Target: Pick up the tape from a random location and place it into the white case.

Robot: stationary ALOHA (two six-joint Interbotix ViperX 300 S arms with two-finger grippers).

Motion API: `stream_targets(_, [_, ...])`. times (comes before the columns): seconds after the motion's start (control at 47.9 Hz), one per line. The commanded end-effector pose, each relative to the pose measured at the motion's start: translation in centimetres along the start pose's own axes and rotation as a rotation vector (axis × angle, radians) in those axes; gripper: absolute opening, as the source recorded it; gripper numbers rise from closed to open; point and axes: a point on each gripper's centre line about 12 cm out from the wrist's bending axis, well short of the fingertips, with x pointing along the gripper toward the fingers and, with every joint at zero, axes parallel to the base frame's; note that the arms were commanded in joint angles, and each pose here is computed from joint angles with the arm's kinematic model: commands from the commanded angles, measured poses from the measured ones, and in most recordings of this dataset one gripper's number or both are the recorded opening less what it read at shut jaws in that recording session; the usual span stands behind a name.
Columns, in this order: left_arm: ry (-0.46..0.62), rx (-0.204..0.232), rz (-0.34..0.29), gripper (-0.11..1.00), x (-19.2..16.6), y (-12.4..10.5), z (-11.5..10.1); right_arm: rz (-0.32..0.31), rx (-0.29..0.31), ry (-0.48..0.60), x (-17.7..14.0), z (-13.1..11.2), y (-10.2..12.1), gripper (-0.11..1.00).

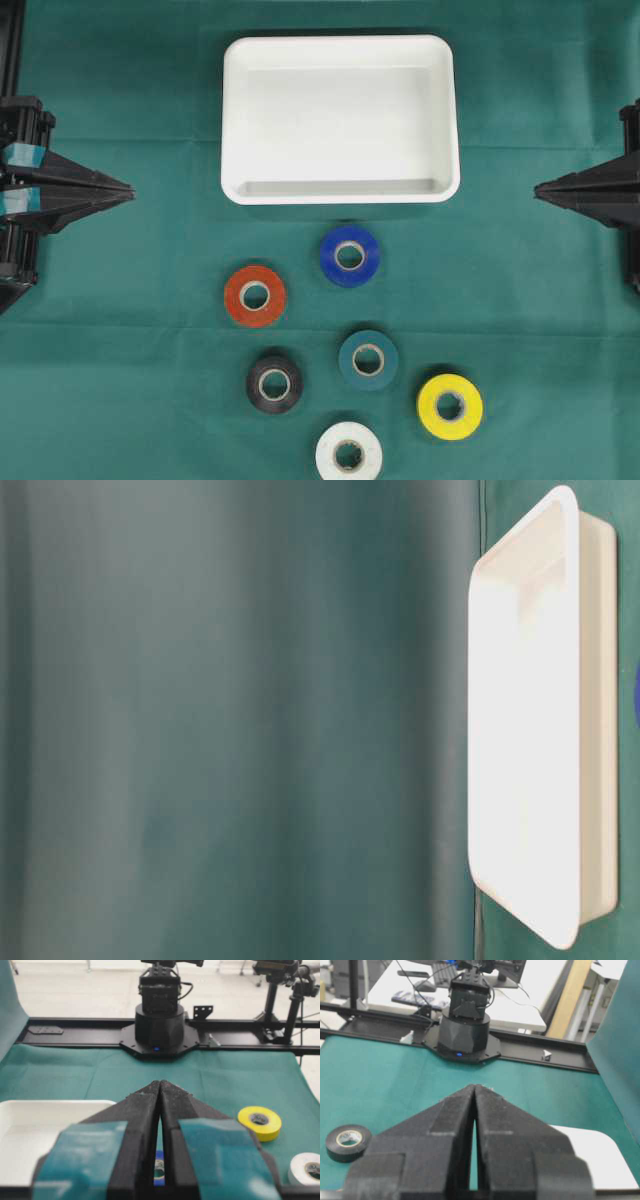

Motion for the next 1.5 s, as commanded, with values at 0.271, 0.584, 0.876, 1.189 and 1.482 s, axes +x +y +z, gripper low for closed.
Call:
stream_targets(0.271, [0.012, -0.003, -0.006, 0.01, 0.5, -0.1, 1.3, -0.003, 0.020, 0.040, 0.6, 1.5, 0.0, 0.00])
stream_targets(0.584, [0.032, -0.002, -0.006, 0.08, 0.5, -0.1, 1.0, -0.003, 0.027, 0.049, 0.6, 1.3, 0.0, 0.00])
stream_targets(0.876, [0.057, 0.000, -0.006, 0.85, 0.9, -0.1, 0.5, -0.004, 0.052, 0.055, 0.6, 1.3, 0.0, 0.68])
stream_targets(1.189, [0.061, -0.002, -0.006, 0.98, 0.9, -0.1, 0.4, -0.004, 0.053, 0.063, 0.6, 1.4, 0.0, 0.90])
stream_targets(1.482, [0.060, -0.005, -0.006, 0.98, 1.0, -0.1, 0.5, -0.004, 0.050, 0.069, 0.7, 1.4, 0.0, 0.90])
